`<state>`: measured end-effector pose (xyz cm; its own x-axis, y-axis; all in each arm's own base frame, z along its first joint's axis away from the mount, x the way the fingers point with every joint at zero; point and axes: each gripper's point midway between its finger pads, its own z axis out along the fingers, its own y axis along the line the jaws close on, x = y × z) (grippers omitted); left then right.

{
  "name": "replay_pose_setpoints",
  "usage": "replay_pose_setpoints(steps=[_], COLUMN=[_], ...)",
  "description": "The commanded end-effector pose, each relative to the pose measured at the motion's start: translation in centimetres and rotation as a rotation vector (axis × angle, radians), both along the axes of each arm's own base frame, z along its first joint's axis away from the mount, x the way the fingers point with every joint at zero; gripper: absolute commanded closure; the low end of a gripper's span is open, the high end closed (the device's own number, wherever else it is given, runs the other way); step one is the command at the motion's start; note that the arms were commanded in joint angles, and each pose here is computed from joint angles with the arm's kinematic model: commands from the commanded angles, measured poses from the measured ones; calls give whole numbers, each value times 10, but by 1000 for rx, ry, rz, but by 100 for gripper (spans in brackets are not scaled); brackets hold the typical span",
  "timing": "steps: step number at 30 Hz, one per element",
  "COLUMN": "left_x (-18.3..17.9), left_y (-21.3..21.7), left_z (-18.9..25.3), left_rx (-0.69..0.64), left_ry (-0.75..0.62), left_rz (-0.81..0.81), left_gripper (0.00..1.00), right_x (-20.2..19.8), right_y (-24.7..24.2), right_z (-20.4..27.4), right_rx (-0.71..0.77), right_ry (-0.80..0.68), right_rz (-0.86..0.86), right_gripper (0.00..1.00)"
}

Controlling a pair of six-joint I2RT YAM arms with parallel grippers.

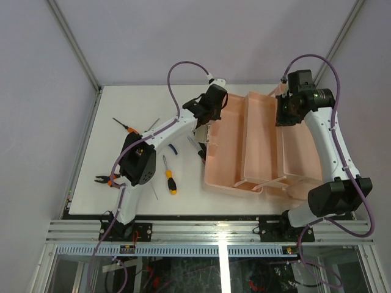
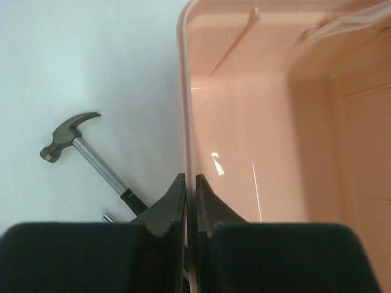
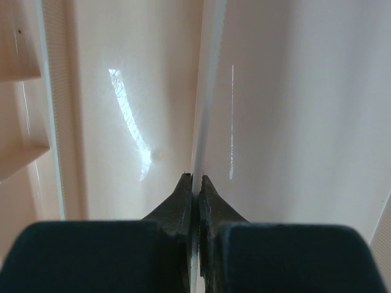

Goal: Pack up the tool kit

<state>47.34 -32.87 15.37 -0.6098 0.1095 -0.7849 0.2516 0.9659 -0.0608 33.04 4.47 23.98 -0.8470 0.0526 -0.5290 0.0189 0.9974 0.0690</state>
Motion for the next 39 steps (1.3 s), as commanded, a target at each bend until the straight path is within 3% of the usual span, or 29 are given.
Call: replay_pose_setpoints(steps=[1,8,22,39], left_x=[-16,-31,-21,-1], left_y=[-29,-45,-51,-11], left_z=[77,44,-16,-61], left_rx=[-96,-89,-49,-64], left_ry=[-132,-74,-14,48], left_rz=[-58,-69,-49,61], left_gripper=[100,100,100,100], right_x=[20,24,37,94], right_y=[-11,-19,-23,-6], right_z=[71,72,50,46], right_rx=[-89,-119,-129,-91], right_ry=[-225,-218,-215,-308], right_rz=[59,61,92,180], right_gripper=[100,100,100,99])
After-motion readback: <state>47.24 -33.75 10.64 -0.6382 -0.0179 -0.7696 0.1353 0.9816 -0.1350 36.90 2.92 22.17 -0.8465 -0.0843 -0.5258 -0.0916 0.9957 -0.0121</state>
